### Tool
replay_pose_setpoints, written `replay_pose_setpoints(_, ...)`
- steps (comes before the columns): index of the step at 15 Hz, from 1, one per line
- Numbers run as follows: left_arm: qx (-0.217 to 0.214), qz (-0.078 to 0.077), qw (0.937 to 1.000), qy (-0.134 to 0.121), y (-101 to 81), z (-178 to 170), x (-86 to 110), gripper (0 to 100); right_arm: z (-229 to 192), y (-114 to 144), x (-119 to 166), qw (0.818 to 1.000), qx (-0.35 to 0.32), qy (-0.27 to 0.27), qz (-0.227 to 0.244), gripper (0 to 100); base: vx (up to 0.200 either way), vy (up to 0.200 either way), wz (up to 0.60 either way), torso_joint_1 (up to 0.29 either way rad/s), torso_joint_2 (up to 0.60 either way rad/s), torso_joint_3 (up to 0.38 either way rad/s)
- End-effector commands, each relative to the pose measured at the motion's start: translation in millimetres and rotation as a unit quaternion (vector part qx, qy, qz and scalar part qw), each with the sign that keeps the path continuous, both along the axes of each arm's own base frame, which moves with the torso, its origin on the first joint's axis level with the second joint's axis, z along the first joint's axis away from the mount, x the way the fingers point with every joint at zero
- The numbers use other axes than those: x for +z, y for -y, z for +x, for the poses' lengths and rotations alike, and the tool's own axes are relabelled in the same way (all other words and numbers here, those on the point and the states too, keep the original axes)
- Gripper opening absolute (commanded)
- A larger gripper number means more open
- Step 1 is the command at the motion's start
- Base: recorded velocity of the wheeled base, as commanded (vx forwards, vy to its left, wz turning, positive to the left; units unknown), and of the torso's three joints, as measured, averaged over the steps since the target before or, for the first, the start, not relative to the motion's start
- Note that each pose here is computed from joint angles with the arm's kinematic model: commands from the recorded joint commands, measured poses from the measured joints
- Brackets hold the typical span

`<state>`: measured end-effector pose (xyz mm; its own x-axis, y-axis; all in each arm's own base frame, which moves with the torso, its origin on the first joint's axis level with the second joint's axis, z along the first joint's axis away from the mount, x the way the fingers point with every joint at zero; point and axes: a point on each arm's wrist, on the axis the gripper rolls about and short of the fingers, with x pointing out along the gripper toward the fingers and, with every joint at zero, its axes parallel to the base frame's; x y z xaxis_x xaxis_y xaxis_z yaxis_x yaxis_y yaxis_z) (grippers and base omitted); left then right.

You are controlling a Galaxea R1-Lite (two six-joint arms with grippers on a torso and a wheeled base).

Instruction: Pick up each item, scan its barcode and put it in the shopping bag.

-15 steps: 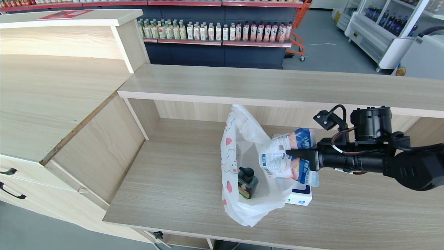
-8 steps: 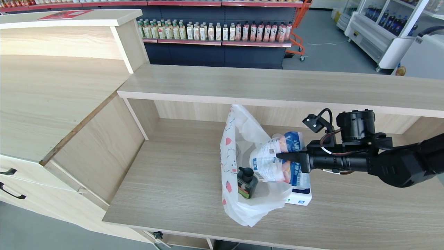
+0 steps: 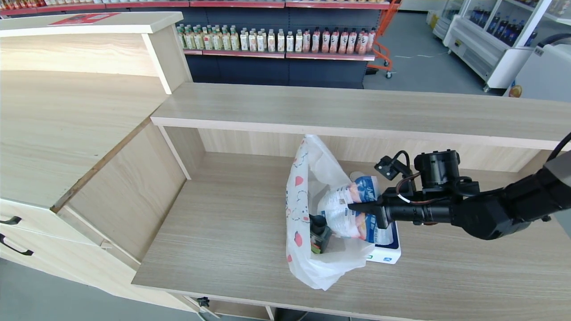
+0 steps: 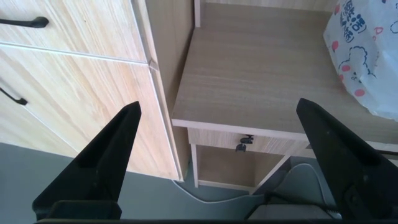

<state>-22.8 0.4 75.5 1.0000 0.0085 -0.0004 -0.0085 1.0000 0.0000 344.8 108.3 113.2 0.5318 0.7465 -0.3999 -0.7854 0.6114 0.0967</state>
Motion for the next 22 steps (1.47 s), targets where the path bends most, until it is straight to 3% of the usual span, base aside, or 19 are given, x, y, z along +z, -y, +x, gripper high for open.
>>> replay_pose_setpoints(1,0.0,0.0,1.0,0.0,0.0,0.0,0.0,100,9.3,-4.4,-10.7,1.0,0.003,-0.008,-0.002,0,0.0,0.0,0.0,0.0,0.0,0.0)
replay_pose_setpoints(5,0.0,0.0,1.0,0.0,0.0,0.0,0.0,100,24.4,-16.7,-10.0,1.0,0.011,0.004,0.004,0,0.0,0.0,0.0,0.0,0.0,0.0)
replay_pose_setpoints(6,0.0,0.0,1.0,0.0,0.0,0.0,0.0,100,27.6,-22.1,-5.0,1.0,0.013,0.008,0.012,100,0.0,0.0,0.0,0.0,0.0,0.0)
replay_pose_setpoints(9,0.0,0.0,1.0,0.0,0.0,0.0,0.0,100,26.8,-23.8,9.2,0.999,0.005,0.004,0.036,100,0.0,0.0,0.0,0.0,0.0,0.0)
replay_pose_setpoints(13,0.0,0.0,1.0,0.0,0.0,0.0,0.0,100,-2.2,-14.5,71.2,0.993,-0.023,0.004,0.112,100,0.0,0.0,0.0,0.0,0.0,0.0)
replay_pose_setpoints(15,0.0,0.0,1.0,0.0,0.0,0.0,0.0,100,-42.7,6.7,108.0,0.988,-0.045,0.016,0.145,100,0.0,0.0,0.0,0.0,0.0,0.0)
replay_pose_setpoints(17,0.0,0.0,1.0,0.0,0.0,0.0,0.0,100,-83.6,41.4,122.4,0.983,-0.092,0.042,0.153,100,0.0,0.0,0.0,0.0,0.0,0.0)
replay_pose_setpoints(18,0.0,0.0,1.0,0.0,0.0,0.0,0.0,100,-127.6,76.2,116.2,0.97,-0.193,0.07,0.127,100,0.0,0.0,0.0,0.0,0.0,0.0)
replay_pose_setpoints(20,0.0,0.0,1.0,0.0,0.0,0.0,0.0,100,-194.4,106.2,81.3,0.933,-0.341,0.096,0.059,100,0.0,0.0,0.0,0.0,0.0,0.0)
replay_pose_setpoints(22,0.0,0.0,1.0,0.0,0.0,0.0,0.0,100,-262.5,111.2,32.3,0.881,-0.463,0.096,0.026,100,0.0,0.0,0.0,0.0,0.0,0.0)
